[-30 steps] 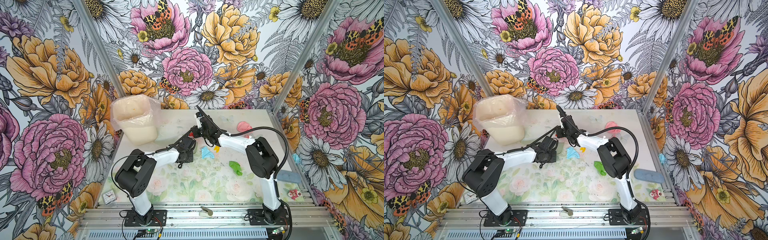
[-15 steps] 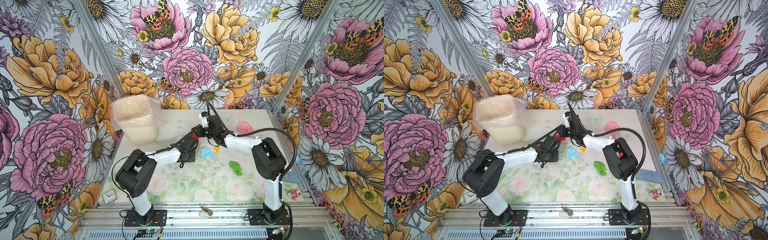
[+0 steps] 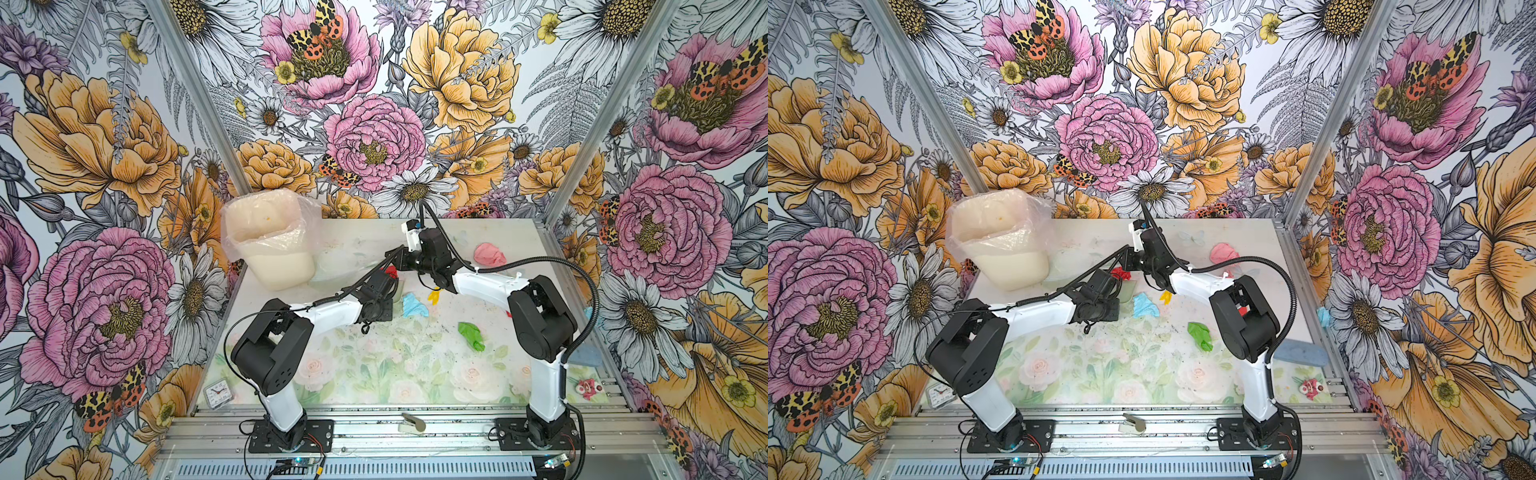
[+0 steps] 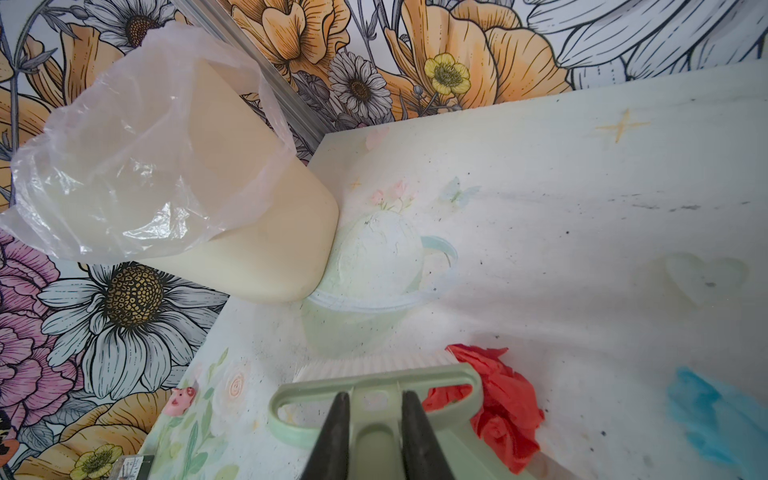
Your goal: Sweep away the paper scraps from the table
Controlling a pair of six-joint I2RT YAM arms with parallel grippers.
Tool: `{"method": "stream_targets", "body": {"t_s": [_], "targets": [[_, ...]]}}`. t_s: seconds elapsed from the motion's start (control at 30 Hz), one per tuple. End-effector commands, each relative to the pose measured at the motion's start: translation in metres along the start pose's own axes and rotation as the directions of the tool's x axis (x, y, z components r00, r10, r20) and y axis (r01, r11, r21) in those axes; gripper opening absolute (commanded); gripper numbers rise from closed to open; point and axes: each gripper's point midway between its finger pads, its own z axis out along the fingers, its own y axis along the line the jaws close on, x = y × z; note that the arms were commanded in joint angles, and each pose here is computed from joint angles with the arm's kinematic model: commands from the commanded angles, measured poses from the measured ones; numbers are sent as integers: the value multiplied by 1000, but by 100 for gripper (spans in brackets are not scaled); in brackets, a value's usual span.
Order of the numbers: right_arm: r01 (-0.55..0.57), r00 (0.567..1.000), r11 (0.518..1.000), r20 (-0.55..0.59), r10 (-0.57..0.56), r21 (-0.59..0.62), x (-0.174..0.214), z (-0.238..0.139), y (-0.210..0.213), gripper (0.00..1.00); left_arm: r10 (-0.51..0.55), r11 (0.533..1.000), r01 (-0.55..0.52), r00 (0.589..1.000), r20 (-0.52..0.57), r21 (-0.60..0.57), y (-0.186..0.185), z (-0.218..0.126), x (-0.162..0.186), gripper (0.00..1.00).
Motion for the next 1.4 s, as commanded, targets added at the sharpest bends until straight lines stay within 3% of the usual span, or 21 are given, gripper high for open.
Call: {"method": "stream_targets", "body": {"t_s": [0.0, 0.3, 0.97, 1.37], "targets": [[-107, 957, 981, 285, 58, 160, -95, -32, -72, 0, -9, 997, 0, 994, -112, -77, 20, -1, 34, 2], [-134, 938, 975, 340, 66, 180, -110, -44, -85, 0, 5, 996, -15, 993, -116, -82, 20, -6, 44, 2], [-76, 936, 933, 346, -55, 352, -110, -55, -113, 0, -24, 984, 0, 991, -130, -178, 57, -15, 66, 1], [-38, 926, 934, 363, -100, 355, -111, -64, -117, 0, -35, 979, 10, 992, -118, -203, 69, -18, 69, 1]]}}
